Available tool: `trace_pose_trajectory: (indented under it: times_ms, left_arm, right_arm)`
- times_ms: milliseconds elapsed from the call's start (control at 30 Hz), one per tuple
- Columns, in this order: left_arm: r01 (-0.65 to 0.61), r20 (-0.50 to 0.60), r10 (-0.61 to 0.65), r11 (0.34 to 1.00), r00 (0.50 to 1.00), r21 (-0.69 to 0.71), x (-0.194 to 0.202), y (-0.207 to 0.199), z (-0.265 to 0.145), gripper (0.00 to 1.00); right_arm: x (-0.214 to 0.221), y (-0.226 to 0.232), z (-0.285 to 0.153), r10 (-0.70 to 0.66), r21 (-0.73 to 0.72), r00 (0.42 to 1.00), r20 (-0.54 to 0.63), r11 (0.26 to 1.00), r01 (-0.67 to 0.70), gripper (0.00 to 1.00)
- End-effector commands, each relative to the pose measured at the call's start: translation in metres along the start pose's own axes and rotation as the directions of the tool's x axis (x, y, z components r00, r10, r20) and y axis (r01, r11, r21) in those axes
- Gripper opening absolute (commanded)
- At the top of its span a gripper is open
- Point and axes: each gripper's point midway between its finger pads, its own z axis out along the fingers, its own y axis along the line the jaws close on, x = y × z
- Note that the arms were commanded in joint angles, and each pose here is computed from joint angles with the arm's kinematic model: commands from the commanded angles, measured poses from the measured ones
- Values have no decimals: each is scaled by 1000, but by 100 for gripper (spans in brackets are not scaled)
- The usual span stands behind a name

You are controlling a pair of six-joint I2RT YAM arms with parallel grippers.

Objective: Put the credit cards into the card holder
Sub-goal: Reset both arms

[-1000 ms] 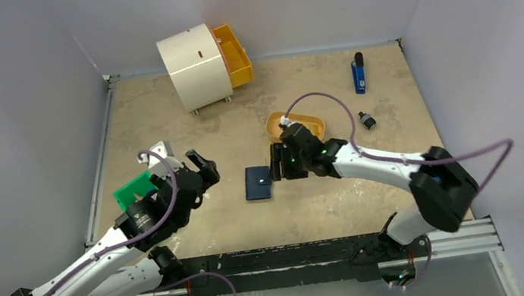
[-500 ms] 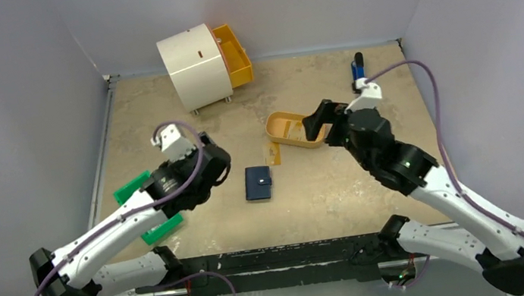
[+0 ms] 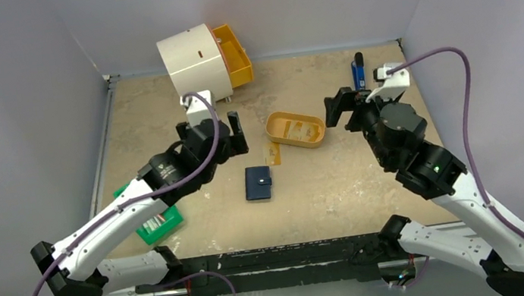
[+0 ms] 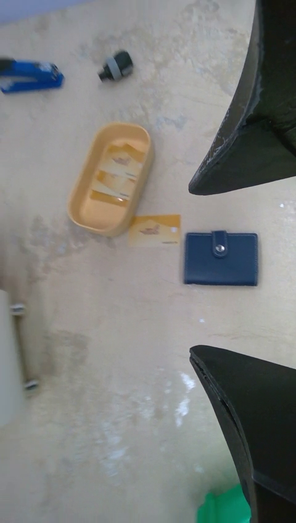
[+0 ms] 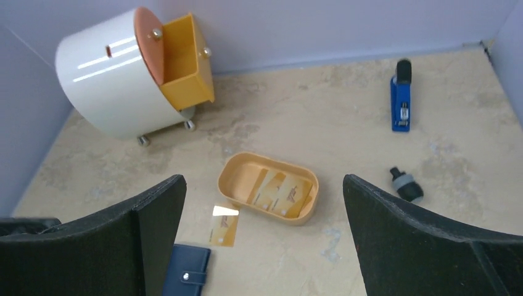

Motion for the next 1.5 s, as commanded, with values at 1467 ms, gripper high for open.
trace_pose_trajectory:
  times_ms: [1467]
  left_arm:
    - [183,470,-195,981,861,71,-173,43,-120,91]
  right_arm:
    - [-101,-18,-45,27,-25,955,294,999,-20,99]
